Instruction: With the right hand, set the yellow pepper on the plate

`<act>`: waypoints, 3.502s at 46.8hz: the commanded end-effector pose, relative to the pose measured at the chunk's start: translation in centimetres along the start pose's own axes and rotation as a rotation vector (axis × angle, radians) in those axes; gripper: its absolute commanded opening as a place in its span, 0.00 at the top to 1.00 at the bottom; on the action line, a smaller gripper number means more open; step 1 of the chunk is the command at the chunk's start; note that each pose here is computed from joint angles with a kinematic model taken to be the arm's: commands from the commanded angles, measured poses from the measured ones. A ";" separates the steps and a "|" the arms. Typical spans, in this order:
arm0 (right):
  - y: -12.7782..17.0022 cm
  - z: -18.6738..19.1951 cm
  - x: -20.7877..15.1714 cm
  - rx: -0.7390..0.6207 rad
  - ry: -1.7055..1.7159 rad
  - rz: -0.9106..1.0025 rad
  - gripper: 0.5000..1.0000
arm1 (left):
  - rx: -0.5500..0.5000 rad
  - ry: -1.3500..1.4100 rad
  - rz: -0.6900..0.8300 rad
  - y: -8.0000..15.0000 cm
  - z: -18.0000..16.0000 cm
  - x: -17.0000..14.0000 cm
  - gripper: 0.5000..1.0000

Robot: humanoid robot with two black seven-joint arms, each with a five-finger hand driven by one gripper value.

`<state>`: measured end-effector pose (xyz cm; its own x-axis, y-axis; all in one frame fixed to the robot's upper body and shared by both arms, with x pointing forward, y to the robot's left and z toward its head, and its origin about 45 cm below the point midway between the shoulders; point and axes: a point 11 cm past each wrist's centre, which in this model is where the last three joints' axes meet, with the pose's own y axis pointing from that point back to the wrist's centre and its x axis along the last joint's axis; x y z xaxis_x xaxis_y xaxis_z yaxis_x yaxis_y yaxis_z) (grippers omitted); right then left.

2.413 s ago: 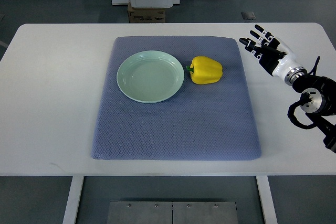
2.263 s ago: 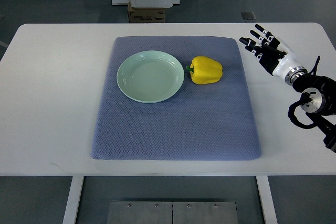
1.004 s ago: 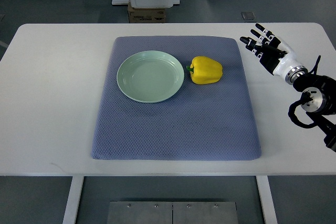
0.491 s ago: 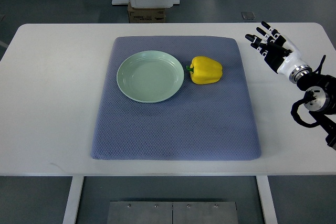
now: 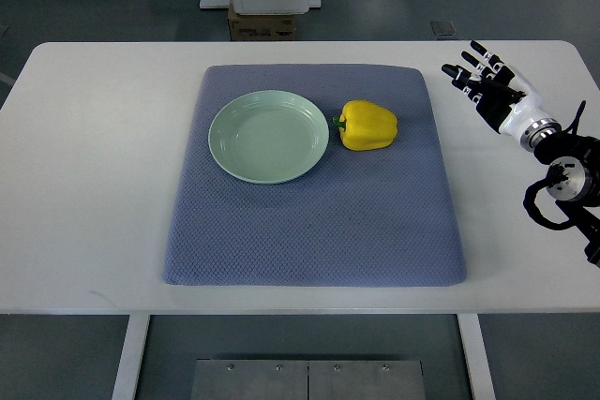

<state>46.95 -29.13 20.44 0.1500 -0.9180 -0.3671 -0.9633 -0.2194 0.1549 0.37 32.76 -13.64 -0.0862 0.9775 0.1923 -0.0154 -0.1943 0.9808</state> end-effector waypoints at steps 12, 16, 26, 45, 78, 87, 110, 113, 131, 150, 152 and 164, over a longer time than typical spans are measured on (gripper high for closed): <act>-0.1 -0.7 0.7 0.035 0.013 0.032 0.00 | 0.000 0.000 0.000 0.0 0.0 0.0 0.00; -0.2 -0.9 0.6 0.042 0.012 0.027 0.00 | 0.000 0.000 0.000 0.0 0.0 0.0 0.00; -0.5 -1.9 -0.2 0.084 0.019 -0.001 0.00 | 0.000 0.000 0.000 0.0 0.0 0.0 0.00; -1.0 -3.0 -2.1 0.102 0.230 -0.085 0.00 | 0.000 0.000 0.000 0.0 0.0 0.0 0.00; -1.5 -2.2 -6.9 0.087 0.556 -0.294 0.00 | 0.000 0.000 0.000 0.0 0.0 0.0 0.00; -1.5 -1.1 -8.3 0.077 0.685 -0.363 0.01 | 0.000 0.000 0.000 0.0 0.0 0.0 0.00; -1.7 2.5 -11.3 0.066 0.988 -0.446 0.02 | 0.000 0.000 0.000 0.0 0.0 0.0 0.00; -1.8 2.5 -11.6 0.070 1.000 -0.449 0.02 | 0.000 0.000 0.000 0.0 0.0 0.0 0.00; -2.4 3.7 -11.4 0.055 1.082 -0.423 0.03 | 0.000 0.000 0.000 0.0 0.0 0.0 0.00; -2.6 5.1 -10.8 0.020 1.136 -0.419 0.03 | 0.000 0.000 0.000 0.0 0.0 0.0 0.00; -2.6 5.2 -10.5 0.017 1.139 -0.412 0.04 | 0.000 0.000 0.000 0.0 0.0 0.0 0.00; -2.8 5.8 -9.2 -0.010 1.178 -0.384 0.08 | 0.000 0.000 0.000 0.0 0.0 0.0 0.00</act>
<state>47.01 -18.11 18.37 0.5330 -0.5389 0.6523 -0.8131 -0.5393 0.2189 0.37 32.76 -13.64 -0.0862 0.9775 0.1923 -0.0154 -0.1943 0.9808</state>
